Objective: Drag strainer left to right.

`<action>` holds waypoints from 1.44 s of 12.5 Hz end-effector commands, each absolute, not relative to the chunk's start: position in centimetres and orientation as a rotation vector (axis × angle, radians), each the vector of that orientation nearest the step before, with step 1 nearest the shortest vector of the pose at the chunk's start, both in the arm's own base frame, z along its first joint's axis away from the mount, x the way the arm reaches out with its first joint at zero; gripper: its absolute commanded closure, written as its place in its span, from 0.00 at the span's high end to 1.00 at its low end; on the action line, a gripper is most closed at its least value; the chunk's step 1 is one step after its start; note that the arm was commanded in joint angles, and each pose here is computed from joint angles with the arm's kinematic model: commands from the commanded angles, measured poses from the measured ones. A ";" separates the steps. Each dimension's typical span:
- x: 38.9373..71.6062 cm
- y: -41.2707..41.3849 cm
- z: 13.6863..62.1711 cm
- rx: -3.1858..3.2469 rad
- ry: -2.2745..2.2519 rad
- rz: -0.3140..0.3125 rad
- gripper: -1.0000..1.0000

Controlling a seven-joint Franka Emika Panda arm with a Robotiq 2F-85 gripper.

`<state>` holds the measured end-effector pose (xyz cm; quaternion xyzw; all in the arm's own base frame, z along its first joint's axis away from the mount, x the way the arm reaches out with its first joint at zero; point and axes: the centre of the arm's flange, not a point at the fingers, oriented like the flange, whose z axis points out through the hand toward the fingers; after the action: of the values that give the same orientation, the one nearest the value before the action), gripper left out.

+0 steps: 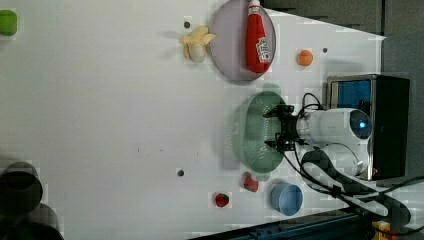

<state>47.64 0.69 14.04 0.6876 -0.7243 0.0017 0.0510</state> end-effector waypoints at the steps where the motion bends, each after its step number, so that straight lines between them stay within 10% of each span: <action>1: 48.9 -2.0 14.8 2.200 -2.110 0.041 1.00; 11: 48.8 -7.4 16.1 2.346 -1.926 0.094 1.00; 18: 51.2 -1.4 31.1 2.471 -1.713 0.217 1.00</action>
<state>49.79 -2.03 26.76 0.8043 -0.5870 0.0464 0.0798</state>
